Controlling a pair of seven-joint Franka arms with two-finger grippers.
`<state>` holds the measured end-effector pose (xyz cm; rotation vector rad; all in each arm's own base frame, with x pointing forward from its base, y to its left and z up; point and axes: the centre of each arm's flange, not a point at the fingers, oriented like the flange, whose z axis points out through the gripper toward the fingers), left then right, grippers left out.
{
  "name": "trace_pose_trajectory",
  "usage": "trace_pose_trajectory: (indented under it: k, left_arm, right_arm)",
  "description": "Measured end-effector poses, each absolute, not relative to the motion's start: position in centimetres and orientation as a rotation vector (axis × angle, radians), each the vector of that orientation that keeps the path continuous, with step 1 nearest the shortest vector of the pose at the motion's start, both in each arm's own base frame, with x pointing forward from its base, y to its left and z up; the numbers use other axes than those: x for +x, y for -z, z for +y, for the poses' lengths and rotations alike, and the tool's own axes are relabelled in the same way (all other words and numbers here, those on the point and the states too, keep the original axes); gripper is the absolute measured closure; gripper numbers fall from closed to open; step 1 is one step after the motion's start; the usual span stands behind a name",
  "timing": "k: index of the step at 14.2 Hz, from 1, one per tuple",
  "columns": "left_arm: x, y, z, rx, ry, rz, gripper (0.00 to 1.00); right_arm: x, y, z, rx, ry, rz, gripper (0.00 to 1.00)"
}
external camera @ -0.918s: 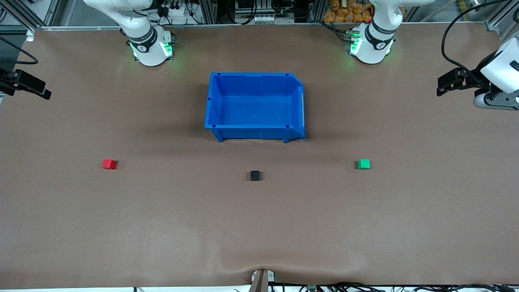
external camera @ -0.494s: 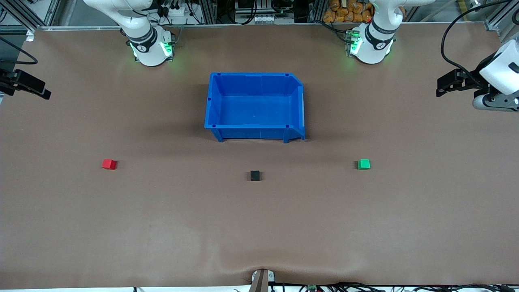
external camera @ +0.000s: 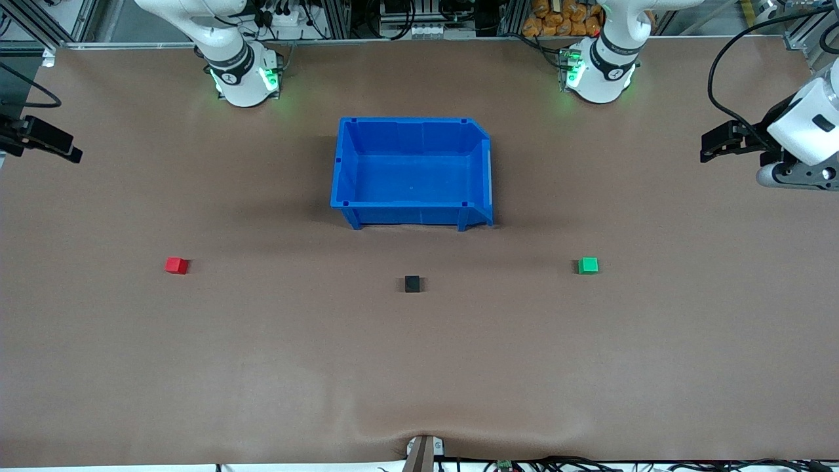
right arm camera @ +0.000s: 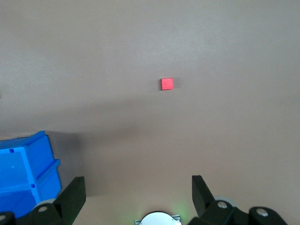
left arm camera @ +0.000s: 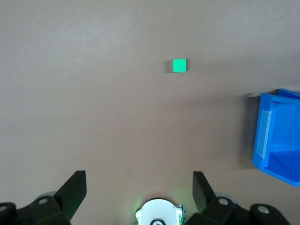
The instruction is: Attach green and red cubes to black cube
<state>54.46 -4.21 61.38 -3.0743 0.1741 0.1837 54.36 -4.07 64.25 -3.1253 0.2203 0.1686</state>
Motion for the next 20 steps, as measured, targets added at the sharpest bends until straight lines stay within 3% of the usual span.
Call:
trace_pose_trajectory:
  k: [3,7,10,14,20]
  left_arm:
    - [54.7,-60.9,-4.3,-3.074,-0.196,0.175,0.0]
    - [55.4,-59.2,-4.4,-3.071,-0.231,0.18,0.0]
    - [55.7,-56.2,-6.3,-3.067,-0.237,0.217,0.0]
    - [56.0,-51.6,-8.3,-3.068,-0.202,0.224,0.0]
    - [55.5,-40.6,-12.8,-3.098,-0.086,0.145,0.0]
  right_arm:
    - [57.4,-59.8,-6.5,-3.119,-0.196,0.278,0.0]
    - [61.5,-48.7,-7.9,-3.094,-0.43,0.292,0.0]
    - [63.2,-39.6,-8.8,-3.06,-0.622,0.309,0.0]
    - [64.4,-28.2,-9.7,-3.032,-0.759,0.319,0.0]
    - [65.7,-21.1,-11.3,-3.078,-0.652,0.25,0.0]
